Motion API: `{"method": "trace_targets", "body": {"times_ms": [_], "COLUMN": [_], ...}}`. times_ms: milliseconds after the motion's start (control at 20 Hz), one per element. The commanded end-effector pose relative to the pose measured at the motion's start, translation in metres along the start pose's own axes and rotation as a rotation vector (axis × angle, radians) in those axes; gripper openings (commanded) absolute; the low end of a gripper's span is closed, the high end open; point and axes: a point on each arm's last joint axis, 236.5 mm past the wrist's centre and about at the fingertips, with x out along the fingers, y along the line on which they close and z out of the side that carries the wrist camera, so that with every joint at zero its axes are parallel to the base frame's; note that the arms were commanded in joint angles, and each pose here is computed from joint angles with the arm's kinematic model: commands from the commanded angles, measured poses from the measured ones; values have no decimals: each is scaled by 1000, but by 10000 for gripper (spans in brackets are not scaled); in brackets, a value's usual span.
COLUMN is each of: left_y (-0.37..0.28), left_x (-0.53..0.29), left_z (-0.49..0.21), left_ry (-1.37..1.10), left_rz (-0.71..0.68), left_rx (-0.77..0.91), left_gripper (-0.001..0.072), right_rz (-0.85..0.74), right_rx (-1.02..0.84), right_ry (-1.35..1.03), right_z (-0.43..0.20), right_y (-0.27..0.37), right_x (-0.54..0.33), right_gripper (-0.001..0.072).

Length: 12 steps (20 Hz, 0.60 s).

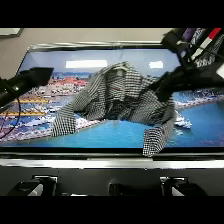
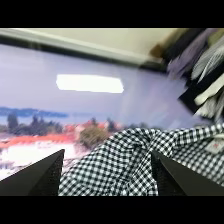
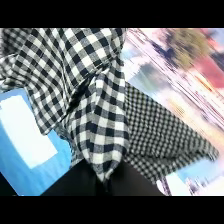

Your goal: Fold the clothes and pants, and hang the long-sleeved shirts on hangers.

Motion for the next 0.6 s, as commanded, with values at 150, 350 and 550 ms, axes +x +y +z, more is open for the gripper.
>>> {"method": "trace_targets", "body": {"times_ms": [150,350,550], "left_y": [-37,-45,-53], "left_x": [-16,-17,-19], "left_z": [5,-7,-20], "left_ry": [-2,50,107], "left_rz": [-113,-144,-177], "left_rx": [-128,-124,-121], "left_gripper": [613,611,611], "right_rz": [-365,-733,-1128], "right_rx": [306,565,785], "right_ry": [211,118,-154], "right_z": [-76,-100,-113], "right_y": [-23,-62,-90], "right_x": [-98,-174,-279], "right_gripper": [38,38,38]}}
